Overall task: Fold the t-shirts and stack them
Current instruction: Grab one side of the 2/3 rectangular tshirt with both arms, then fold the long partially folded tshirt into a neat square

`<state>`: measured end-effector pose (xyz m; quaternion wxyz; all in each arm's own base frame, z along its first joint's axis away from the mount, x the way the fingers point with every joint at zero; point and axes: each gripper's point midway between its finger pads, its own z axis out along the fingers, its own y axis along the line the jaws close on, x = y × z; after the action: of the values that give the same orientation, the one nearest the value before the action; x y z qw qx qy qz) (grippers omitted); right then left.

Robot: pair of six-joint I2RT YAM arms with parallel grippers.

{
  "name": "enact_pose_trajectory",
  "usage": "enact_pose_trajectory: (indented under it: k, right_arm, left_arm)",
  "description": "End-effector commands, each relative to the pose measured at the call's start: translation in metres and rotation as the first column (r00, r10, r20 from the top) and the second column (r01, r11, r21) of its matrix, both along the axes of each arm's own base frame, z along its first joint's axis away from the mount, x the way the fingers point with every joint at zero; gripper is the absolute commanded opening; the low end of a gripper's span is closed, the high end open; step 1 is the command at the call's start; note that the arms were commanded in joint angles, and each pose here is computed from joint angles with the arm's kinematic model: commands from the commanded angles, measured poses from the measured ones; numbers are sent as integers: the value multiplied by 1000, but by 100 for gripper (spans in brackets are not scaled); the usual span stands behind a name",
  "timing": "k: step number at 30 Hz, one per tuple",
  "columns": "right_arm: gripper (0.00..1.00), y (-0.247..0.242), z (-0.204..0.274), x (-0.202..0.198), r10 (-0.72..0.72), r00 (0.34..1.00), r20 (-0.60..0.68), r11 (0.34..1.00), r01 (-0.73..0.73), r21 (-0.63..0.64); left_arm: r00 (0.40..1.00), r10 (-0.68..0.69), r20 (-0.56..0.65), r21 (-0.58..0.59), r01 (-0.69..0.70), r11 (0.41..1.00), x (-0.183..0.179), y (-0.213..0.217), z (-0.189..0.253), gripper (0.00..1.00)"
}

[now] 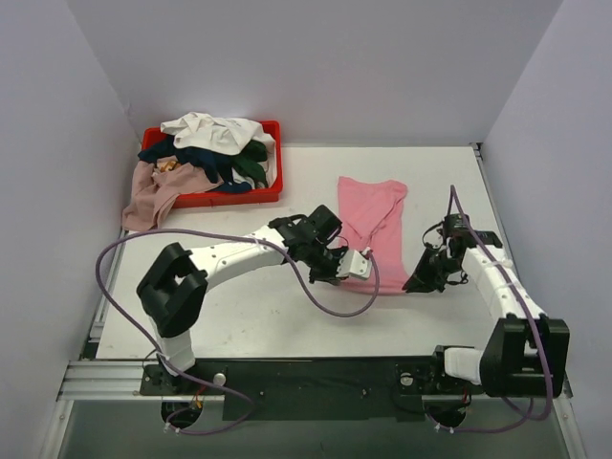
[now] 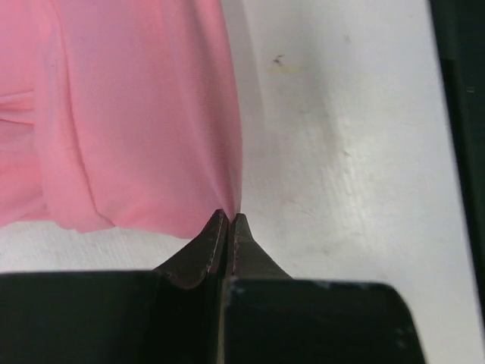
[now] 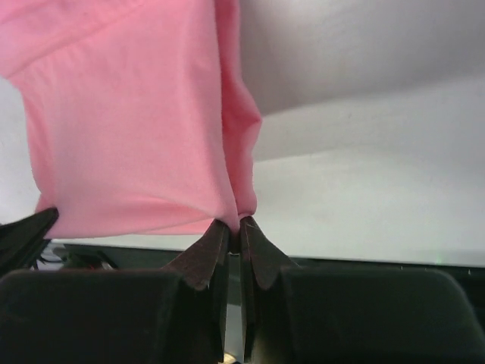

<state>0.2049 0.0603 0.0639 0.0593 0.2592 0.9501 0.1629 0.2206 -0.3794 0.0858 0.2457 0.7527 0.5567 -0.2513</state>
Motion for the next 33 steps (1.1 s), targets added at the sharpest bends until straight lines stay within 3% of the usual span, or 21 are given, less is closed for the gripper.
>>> enact_pose_trajectory:
  k: [1, 7, 13, 17, 21, 28, 33]
  right_arm:
    - [0, 6, 18, -66, 98, 988, -117, 994, -102, -30]
    - [0, 33, 56, -121, 191, 970, -150, 981, -184, 63]
    - [0, 42, 91, -124, 215, 971, -100, 974, -206, 96]
    - [0, 34, 95, -80, 198, 979, -42, 980, -197, 14]
    - [0, 23, 84, -30, 129, 992, -3, 991, -129, 41]
    - [0, -1, 51, 37, 93, 995, -19, 996, -94, -10]
    - [0, -5, 32, 61, 86, 994, -62, 996, -88, -18]
  left_arm:
    - [984, 30, -174, 112, -11, 994, -49, 52, 45, 0]
    - [963, -42, -265, 111, 73, 991, -96, 90, 97, 0]
    - [927, -9, -375, 41, 26, 999, -104, 101, 136, 0]
    - [917, 143, -371, 11, -150, 989, -49, 85, 138, 0]
    - [895, 252, -367, 8, -268, 963, 9, 69, 133, 0]
    - [872, 314, -376, 15, -333, 943, 79, 47, 100, 0]
    - [841, 368, -397, 62, -376, 925, 114, 34, 64, 0]
